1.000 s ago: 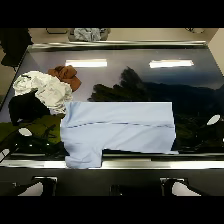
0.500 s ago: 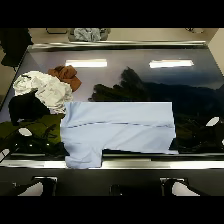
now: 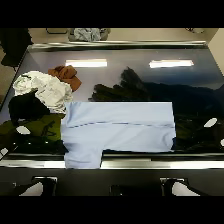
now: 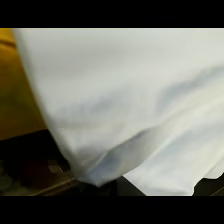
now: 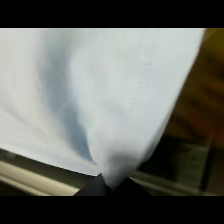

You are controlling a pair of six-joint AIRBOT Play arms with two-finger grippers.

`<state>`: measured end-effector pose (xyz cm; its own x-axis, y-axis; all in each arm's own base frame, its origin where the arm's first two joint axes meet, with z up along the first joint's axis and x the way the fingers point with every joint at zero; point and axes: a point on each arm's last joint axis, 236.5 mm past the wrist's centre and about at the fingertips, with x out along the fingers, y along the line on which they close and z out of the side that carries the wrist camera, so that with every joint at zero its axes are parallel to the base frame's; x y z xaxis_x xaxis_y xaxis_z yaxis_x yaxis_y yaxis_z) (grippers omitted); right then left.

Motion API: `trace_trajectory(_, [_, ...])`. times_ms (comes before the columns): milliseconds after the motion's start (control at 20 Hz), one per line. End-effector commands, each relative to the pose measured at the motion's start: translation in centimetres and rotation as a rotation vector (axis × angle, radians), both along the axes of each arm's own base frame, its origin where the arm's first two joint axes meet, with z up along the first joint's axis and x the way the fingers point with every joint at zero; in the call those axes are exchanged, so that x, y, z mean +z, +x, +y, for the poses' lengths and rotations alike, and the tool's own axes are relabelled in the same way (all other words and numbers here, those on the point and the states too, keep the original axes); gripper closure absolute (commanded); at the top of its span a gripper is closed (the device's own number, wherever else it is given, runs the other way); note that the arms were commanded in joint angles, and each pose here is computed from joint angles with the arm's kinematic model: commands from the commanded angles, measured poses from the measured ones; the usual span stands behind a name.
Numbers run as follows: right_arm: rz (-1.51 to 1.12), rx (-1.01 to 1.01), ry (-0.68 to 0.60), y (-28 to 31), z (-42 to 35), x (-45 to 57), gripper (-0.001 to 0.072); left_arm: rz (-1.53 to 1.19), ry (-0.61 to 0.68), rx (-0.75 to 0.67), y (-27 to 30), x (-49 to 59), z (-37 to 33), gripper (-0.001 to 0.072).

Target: Fold the shirts.

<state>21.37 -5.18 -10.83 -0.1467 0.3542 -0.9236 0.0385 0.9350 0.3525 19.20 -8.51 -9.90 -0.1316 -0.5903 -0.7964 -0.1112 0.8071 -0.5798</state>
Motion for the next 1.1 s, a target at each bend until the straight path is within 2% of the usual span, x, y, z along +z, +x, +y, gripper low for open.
trace_trajectory(0, [-0.074,0.058,-0.011,2.1,-1.0,2.9,0.0661,-0.132,0.024,-0.010,3.1,3.0,0.7,0.0684])
trace_trajectory(200, [-0.244,0.123,-0.092,7.4,-2.4,7.9,0.0662,-0.300,0.072,0.060,8.9,9.4,1.9,0.0685])
trace_trajectory(400, [-0.524,0.151,-0.255,17.6,-1.8,11.4,0.0662,-0.454,0.124,0.168,15.9,13.5,3.9,0.0685])
trace_trajectory(600, [-0.559,0.117,-0.233,24.1,-0.8,10.2,0.0662,-0.403,0.107,0.126,20.0,11.2,3.3,0.0684])
trace_trajectory(750, [-0.523,0.118,-0.211,25.9,0.4,6.8,0.0660,-0.314,0.089,0.091,22.3,7.0,2.4,0.0683])
trace_trajectory(1000, [-0.408,0.099,-0.201,24.9,0.3,2.5,0.0657,-0.222,0.075,0.069,22.6,2.9,1.6,0.0679])
trace_trajectory(1050, [-0.413,0.098,-0.203,25.1,0.2,2.5,0.0641,-0.226,0.076,0.069,22.7,3.0,1.7,0.0641])
